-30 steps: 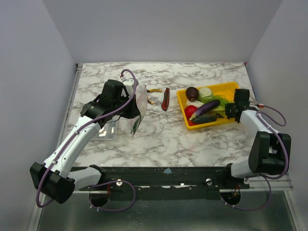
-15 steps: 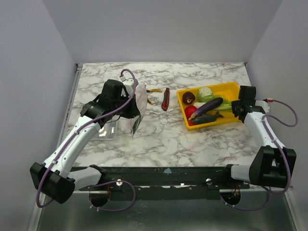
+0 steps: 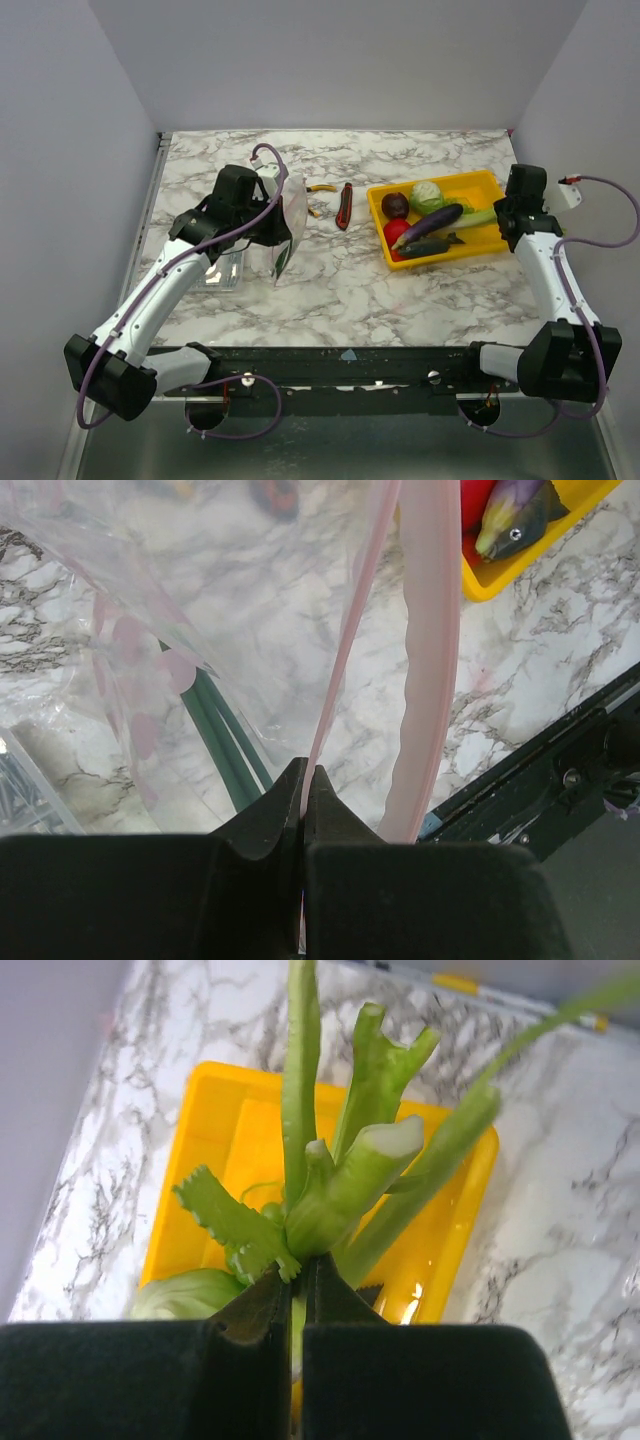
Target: Place the food in the zip-top bag and seal the zipper
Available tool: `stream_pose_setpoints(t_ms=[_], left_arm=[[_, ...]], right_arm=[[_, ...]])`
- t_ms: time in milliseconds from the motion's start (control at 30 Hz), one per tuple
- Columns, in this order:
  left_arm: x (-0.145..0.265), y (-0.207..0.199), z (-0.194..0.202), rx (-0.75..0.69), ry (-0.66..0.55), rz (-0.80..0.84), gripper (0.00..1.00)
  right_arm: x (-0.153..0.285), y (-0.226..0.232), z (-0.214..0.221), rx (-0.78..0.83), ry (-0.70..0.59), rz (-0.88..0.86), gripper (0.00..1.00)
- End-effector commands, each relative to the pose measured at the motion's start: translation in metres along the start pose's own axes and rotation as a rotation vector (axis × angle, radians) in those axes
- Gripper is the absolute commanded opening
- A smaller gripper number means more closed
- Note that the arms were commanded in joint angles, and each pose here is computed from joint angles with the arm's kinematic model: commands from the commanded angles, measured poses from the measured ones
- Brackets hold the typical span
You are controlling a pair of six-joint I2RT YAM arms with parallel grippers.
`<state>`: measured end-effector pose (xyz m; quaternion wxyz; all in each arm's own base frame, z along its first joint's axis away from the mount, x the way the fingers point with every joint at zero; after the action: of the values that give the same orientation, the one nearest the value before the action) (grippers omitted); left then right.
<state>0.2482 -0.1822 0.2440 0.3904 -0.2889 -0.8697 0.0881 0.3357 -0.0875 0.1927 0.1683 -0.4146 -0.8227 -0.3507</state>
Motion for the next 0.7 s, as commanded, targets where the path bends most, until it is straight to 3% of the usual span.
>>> stream_pose_setpoints(t_ms=[0,133,333,500,667], left_arm=[[-0.004,-0.003,0.000,0.011,0.005,0.034,0.00],[-0.005,-0.006,-0.001,0.028,0.015,0.047,0.00],[0.000,-0.016,-0.003,0.098,0.047,0.070,0.00],[0.016,-0.026,-0.002,0.111,0.063,0.100,0.00],[0.021,-0.036,0.000,0.125,0.104,0.152,0.00]], right_arm=[[0.030,0.034,-0.064,0.213,-0.206,-0.157,0.00],[0.049,0.064,-0.088,0.312,-0.302,-0.319,0.00],[0.076,0.123,-0.094,0.430,-0.274,-0.590,0.00],[0.141,0.171,-0.091,0.496,-0.321,-0.959,0.00],[0.218,0.210,-0.067,0.534,-0.253,-1.333,0.00]])
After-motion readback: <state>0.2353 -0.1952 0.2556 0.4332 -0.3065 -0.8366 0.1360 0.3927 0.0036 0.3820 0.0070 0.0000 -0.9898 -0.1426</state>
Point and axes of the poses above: each gripper's point midway between its finger pads, its own x axis back along the fingers, its own y axis along the line the jaws close on, z = x × y, the point moved 2 cm from there along x, back along the fingers, and after that the axes turned 1 degree about x, right-handed, at the moved point
